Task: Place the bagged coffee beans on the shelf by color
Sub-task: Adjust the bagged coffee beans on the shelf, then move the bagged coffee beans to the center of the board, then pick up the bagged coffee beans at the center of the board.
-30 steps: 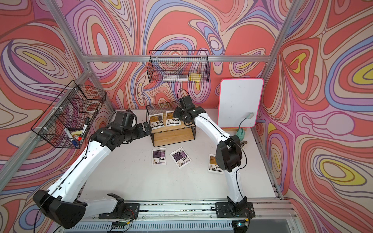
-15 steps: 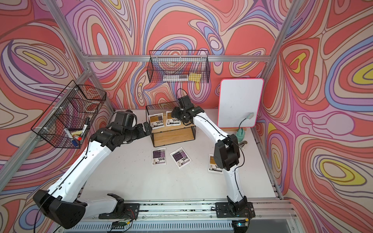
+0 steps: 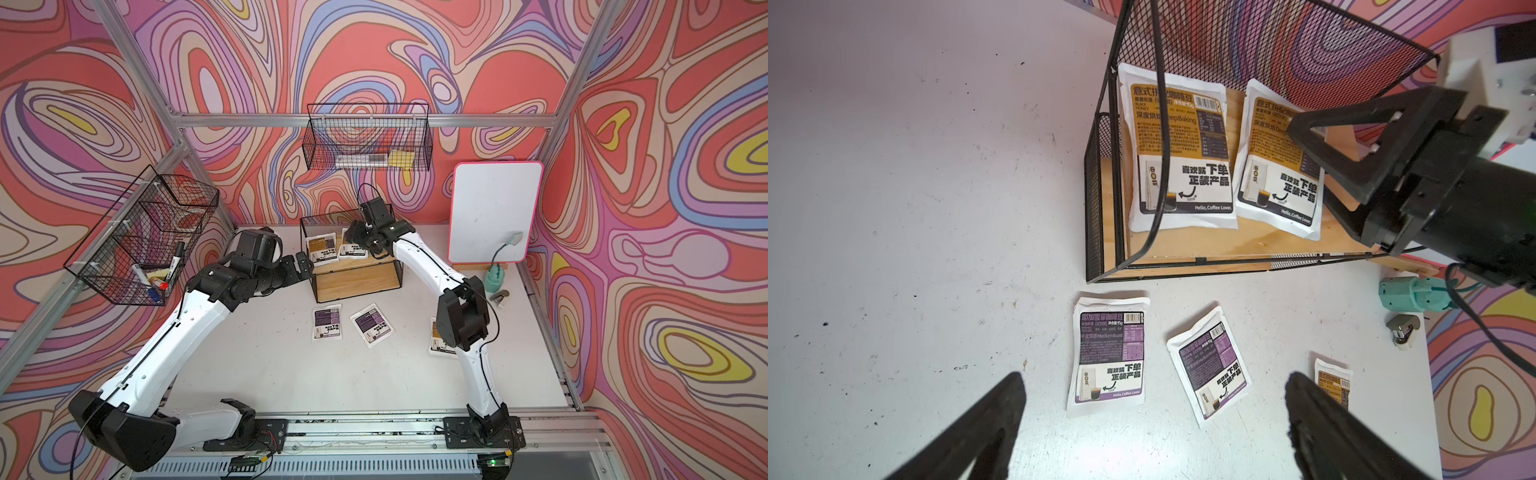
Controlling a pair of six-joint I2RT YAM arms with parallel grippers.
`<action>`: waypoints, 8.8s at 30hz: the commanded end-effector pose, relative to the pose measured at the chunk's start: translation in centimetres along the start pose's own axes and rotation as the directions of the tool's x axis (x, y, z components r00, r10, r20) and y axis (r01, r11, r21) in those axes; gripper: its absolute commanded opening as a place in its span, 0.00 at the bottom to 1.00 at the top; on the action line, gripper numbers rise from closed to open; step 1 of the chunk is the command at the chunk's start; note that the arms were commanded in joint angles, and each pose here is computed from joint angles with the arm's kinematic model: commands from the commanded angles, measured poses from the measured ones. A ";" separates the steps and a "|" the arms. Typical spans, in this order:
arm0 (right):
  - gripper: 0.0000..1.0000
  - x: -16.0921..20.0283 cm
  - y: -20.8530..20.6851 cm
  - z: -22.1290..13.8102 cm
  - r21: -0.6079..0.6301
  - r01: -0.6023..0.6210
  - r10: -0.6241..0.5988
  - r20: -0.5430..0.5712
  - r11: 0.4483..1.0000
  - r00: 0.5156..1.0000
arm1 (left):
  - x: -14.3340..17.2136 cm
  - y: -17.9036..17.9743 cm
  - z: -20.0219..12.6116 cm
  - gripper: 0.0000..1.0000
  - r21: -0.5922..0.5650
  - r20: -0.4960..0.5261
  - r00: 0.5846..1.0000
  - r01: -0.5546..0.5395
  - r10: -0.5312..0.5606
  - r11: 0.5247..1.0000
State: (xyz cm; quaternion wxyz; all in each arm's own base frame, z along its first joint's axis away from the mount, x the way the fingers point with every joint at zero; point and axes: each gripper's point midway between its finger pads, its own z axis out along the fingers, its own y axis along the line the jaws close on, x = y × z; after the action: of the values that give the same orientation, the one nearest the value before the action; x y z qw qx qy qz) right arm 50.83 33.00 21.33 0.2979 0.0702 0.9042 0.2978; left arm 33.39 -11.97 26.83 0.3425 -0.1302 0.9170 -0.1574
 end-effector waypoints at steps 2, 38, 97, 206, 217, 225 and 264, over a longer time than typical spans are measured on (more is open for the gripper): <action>0.72 0.2 0.2 1.0 -0.002 -0.006 0.006 -0.004 1.000 1.000 | -0.1 0.0 -0.3 0.99 0.016 0.012 1.000 0.015 -0.015 1.000; 0.72 -1.6 1.5 1.8 -0.050 0.087 -0.083 0.068 0.995 0.994 | 0.5 0.1 0.5 0.99 0.014 -0.011 1.000 0.020 -0.020 1.000; 0.82 17.0 -28.6 -19.8 0.471 -0.332 0.367 0.018 0.818 0.930 | 16.4 -2.9 4.8 0.99 0.169 -0.259 0.944 -0.166 0.207 0.971; 0.79 26.5 -23.5 -10.9 0.096 -0.686 0.692 -0.068 0.721 0.719 | 19.5 -11.0 17.7 0.99 -0.023 -0.272 0.700 -0.691 0.660 0.723; 0.78 21.8 -25.0 -9.6 0.089 -0.686 0.689 -0.005 0.722 0.725 | 18.7 -10.2 16.4 0.99 -0.044 -0.250 0.707 -0.690 0.661 0.722; 0.78 21.4 -24.4 -10.5 0.095 -0.652 0.657 -0.034 0.752 0.753 | 18.3 -11.5 17.7 0.99 -0.039 -0.232 0.701 -0.699 0.674 0.714; 0.76 24.6 -24.4 -8.1 0.049 -0.710 0.712 -0.061 0.702 0.700 | 19.0 -9.4 22.8 0.99 -0.076 -0.336 0.698 -0.689 0.632 0.721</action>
State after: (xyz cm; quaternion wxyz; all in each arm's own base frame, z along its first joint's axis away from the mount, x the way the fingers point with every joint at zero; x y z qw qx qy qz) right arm 29.46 18.35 4.43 0.1572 0.3658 0.7991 0.4505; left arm 36.12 -32.23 3.87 0.2438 0.2000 0.9481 0.0410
